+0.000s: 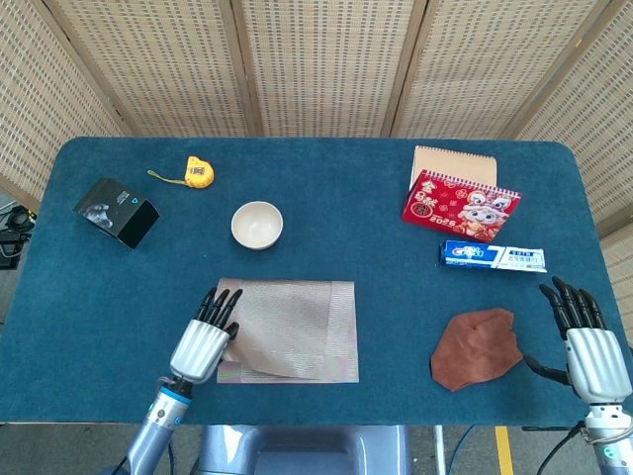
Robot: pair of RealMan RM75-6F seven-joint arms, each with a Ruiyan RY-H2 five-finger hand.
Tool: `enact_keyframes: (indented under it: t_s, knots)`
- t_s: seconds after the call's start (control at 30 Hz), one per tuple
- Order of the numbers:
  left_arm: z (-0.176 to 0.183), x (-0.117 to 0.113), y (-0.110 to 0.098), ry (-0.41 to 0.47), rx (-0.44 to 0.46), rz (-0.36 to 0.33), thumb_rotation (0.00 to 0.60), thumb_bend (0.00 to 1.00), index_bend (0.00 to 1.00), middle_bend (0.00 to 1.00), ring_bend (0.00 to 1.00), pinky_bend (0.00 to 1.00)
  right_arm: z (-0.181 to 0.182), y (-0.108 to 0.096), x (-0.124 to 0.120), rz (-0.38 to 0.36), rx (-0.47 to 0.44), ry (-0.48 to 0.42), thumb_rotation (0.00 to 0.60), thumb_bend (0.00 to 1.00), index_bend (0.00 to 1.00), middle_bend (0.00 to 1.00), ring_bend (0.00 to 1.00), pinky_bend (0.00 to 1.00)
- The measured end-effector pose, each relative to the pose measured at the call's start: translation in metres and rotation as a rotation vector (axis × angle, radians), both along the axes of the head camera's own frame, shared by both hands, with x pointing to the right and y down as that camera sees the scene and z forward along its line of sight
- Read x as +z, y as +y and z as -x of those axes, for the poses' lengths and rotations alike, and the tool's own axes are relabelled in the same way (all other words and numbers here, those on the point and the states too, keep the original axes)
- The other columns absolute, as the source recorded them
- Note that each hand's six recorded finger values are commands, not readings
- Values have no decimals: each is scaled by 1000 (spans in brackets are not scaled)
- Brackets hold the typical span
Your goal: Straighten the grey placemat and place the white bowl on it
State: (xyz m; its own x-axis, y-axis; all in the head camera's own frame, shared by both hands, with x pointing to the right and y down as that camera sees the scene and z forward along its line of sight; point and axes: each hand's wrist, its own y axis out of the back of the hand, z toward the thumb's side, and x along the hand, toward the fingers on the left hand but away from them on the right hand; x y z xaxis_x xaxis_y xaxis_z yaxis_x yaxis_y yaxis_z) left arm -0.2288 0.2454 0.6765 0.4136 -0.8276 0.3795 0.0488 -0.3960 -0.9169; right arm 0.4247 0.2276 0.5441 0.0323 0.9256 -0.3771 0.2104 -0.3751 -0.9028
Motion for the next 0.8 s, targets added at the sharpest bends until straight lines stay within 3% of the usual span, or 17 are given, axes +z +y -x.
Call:
enact_keyframes:
  t_s: [0.2,0.4,0.8]
  knots:
    - [18,-22,-23,25,-56,-33,600,570,804,0,0,0,1,1,2,5,-3,7,600,18,70,0,0,0]
    - [35,-38,-60,46,-153,-43,600,571,806,0,0,0,1,2,7,18,-4,24,600,17,70,0,0,0]
    - [49,-13,-141,-32,-293,-23,600,571,811,0,0,0,-12,-5,11,22,38,52,600,18,70,0,0,0]
